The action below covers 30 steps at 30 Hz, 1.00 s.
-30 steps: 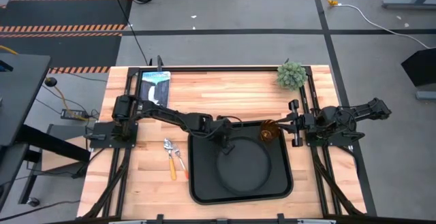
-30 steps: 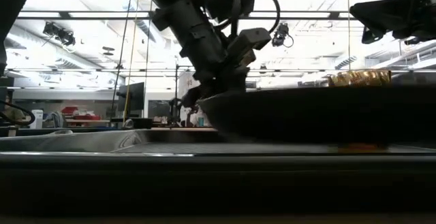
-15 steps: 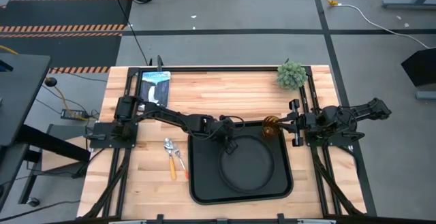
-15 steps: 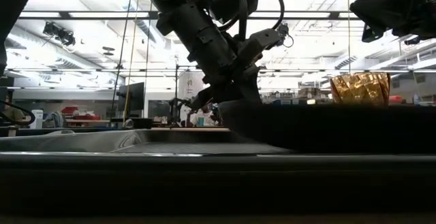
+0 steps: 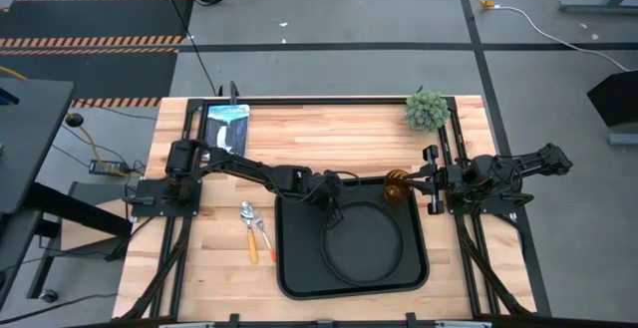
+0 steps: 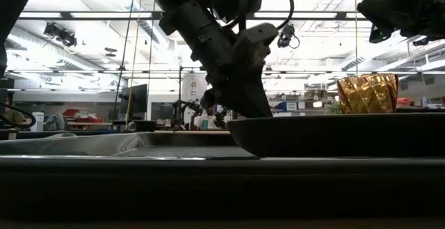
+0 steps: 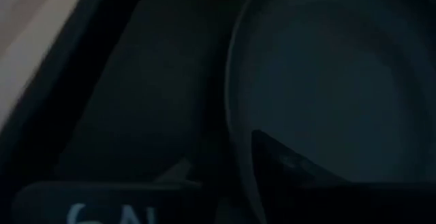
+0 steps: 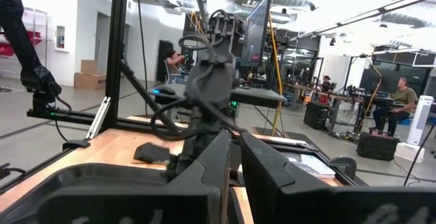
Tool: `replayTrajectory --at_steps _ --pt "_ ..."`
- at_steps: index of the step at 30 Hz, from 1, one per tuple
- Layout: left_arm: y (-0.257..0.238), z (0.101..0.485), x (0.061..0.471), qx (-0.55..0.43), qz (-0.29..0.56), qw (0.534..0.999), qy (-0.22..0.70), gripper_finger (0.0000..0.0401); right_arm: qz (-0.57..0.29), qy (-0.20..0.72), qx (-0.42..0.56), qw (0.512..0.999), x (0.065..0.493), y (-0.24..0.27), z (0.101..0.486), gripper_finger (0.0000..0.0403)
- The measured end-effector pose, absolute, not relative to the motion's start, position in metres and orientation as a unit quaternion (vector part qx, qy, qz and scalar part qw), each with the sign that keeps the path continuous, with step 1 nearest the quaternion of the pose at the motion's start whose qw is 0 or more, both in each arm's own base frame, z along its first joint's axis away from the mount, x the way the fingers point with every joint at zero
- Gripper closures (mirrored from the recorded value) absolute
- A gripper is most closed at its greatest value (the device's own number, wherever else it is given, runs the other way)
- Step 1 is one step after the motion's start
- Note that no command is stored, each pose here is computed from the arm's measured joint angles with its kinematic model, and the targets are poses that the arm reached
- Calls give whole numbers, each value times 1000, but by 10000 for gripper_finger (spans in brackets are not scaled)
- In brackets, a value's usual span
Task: Pick and place plate/cup/fork/spoon on tray
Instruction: Put the black plate on the black serving tray to the bottom left of the yellow glass cup
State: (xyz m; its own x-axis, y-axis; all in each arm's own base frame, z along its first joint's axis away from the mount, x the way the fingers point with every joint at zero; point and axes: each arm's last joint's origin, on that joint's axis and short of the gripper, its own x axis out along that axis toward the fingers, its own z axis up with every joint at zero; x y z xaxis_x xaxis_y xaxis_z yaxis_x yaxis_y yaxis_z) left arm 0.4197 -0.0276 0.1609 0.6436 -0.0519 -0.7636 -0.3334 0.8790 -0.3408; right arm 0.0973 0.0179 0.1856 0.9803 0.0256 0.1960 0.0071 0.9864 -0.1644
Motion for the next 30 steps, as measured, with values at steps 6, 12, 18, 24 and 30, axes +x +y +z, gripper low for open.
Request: replayTrajectory --at_steps 6,12,18,24,30 --pt "-22 174 406 -198 36 865 460 320 4 -99 -82 992 97 18 186 357" --pt "-39 176 396 -113 -24 860 498 338 5 -101 -82 991 97 18 186 357" --pt "-76 159 394 -50 -100 848 517 353 4 -103 -81 991 97 18 186 357" --pt "-101 153 394 -46 -119 854 505 369 4 -103 -82 991 97 18 186 357" --pt "-113 160 402 -25 -101 891 441 387 4 -104 -81 991 97 18 186 357"
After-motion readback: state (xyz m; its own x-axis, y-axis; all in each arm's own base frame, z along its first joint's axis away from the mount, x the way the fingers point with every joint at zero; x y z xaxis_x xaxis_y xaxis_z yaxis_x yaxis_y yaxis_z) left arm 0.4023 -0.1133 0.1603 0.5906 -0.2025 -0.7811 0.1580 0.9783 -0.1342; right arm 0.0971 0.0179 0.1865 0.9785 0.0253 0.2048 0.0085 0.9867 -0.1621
